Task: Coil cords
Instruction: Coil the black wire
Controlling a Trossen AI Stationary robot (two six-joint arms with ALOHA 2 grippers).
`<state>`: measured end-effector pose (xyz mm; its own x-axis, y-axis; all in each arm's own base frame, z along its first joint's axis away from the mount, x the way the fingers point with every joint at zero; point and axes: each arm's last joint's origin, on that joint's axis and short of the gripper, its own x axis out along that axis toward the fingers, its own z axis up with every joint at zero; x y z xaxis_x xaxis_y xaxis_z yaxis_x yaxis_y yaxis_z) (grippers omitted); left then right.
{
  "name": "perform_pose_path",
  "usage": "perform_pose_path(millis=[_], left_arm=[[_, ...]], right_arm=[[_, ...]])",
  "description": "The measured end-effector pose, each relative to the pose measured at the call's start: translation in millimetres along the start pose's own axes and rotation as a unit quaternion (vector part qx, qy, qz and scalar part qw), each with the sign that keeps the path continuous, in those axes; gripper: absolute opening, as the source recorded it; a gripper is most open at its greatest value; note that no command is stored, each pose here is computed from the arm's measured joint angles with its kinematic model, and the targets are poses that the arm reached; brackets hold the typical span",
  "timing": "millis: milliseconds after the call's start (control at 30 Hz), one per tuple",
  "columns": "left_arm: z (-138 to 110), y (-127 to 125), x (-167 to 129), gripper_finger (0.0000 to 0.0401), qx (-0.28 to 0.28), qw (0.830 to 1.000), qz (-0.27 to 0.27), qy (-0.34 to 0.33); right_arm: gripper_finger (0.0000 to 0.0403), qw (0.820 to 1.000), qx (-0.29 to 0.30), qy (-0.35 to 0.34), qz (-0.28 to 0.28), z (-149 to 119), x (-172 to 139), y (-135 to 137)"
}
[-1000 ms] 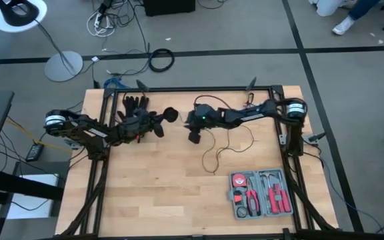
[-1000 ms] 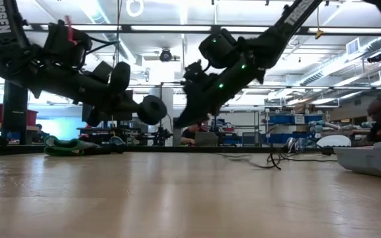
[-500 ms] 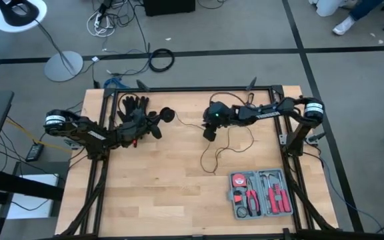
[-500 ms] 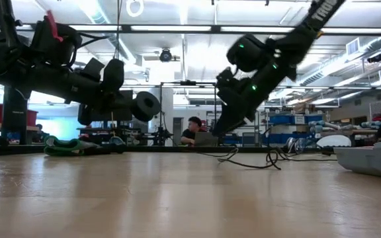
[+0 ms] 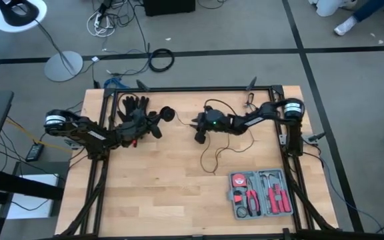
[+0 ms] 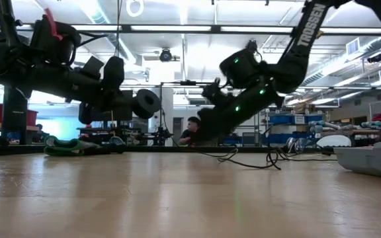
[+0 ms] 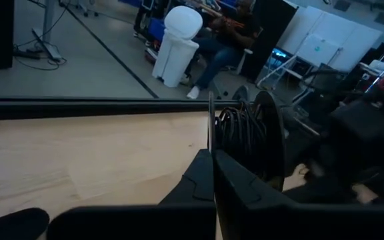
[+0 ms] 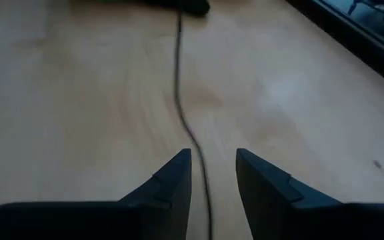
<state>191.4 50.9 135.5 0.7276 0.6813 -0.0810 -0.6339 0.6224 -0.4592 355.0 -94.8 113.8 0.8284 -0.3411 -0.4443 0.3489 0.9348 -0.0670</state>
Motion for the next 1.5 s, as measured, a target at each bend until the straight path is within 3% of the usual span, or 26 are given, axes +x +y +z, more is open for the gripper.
perform_pose_path(millis=[200,567,667,800,967,1133,1500], left_arm=[[1.8,-1.0,0.0,0.0,-0.005,1.0,-0.005,-0.008],[2.7,-1.1,0.1,0.0,-0.005,1.0,-0.006,-0.012],[2.9,-1.3,0.1,0.0,-0.003,1.0,-0.007,-0.013],[3.1,-1.4,0.1,0.0,-0.003,1.0,-0.007,-0.014],[3.1,-1.4,0.1,0.0,-0.006,1.0,-0.007,-0.014],[3.3,-1.7,0.4,0.0,-0.008,1.0,-0.008,-0.014],[2.9,-3.7,3.1,0.0,-0.004,1.0,-0.006,-0.007]], right_arm=[[0.0116,1.0,-0.009,0.021,-0.013,-3.1,18.6,-1.8],[0.0089,0.999,-0.015,0.052,-0.007,-9.7,19.7,0.5],[0.0071,0.998,-0.016,0.061,-0.007,-11.5,19.5,0.5],[0.0015,0.997,-0.017,0.072,-0.005,-13.6,19.2,0.7],[0.0005,0.997,-0.014,0.073,0.006,-12.7,19.1,5.0],[0.0003,0.996,-0.023,0.08,0.031,-2.3,28.2,21.0],[0.0001,0.992,-0.055,0.079,0.076,38.2,80.6,43.2]])
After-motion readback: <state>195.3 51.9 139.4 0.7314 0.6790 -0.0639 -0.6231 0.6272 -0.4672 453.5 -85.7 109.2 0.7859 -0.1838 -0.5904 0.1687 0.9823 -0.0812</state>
